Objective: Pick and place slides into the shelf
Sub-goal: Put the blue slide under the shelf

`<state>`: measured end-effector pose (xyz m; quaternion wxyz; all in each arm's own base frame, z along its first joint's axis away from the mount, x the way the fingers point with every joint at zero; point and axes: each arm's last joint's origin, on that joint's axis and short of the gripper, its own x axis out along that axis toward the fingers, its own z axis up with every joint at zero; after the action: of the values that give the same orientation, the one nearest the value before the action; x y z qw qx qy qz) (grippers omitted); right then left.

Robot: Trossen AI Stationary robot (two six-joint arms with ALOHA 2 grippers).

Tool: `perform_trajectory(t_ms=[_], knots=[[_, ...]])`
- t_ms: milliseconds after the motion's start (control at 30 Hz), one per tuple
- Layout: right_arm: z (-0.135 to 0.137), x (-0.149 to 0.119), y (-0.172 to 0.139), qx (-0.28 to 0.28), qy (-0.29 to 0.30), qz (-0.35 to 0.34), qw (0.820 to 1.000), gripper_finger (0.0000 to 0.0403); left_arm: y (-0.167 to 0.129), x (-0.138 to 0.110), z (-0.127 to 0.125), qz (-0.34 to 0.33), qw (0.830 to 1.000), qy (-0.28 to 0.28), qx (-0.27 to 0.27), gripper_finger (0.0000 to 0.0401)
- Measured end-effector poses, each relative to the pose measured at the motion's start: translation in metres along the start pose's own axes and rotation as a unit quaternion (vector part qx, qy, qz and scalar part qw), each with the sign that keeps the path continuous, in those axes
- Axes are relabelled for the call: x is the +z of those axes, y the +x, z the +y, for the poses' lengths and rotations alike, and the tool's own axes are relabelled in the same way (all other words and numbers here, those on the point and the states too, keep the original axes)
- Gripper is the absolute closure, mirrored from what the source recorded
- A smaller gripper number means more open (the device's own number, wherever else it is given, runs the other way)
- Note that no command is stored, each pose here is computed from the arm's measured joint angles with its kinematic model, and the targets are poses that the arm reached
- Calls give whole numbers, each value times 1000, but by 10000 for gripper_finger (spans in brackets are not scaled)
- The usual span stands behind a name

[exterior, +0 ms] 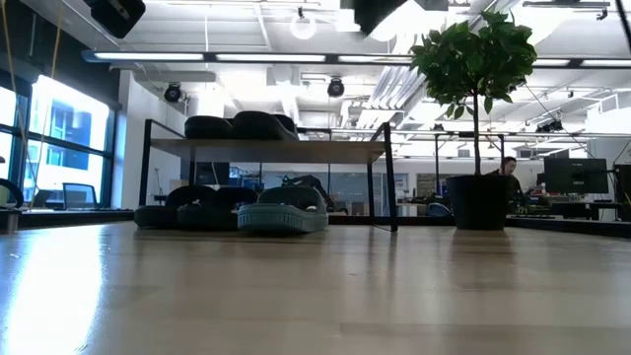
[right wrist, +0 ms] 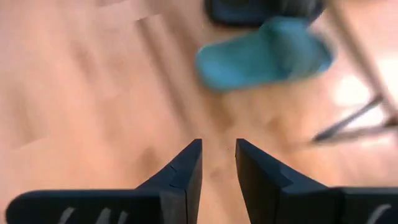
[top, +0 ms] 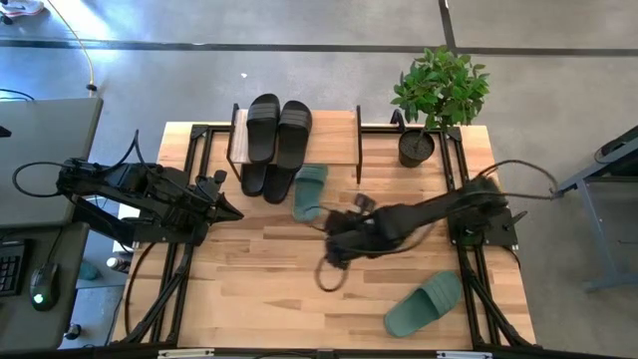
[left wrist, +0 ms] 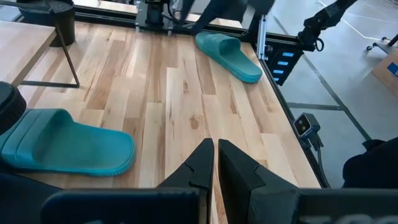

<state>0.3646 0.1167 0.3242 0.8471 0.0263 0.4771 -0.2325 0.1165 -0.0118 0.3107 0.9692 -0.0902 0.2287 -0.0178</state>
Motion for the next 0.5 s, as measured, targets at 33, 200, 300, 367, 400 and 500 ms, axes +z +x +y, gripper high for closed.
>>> perform_trajectory(t_ms=[33,200,300,367,400,500], knots=[[-5,-4,-15,26,20,11,999,316,0,0,0,0,1000,0,0,389],[-24,-27,-85,145,111,63,981,316,0,0,0,0,1000,0,0,389],[-33,-45,-121,205,145,98,963,316,0,0,0,0,1000,0,0,389],[-37,-58,-143,235,170,113,950,316,0,0,0,0,1000,0,0,389],[-40,-64,-152,245,182,120,945,316,0,0,0,0,1000,0,0,389],[-43,-84,-175,255,213,138,933,316,0,0,0,0,1000,0,0,389]])
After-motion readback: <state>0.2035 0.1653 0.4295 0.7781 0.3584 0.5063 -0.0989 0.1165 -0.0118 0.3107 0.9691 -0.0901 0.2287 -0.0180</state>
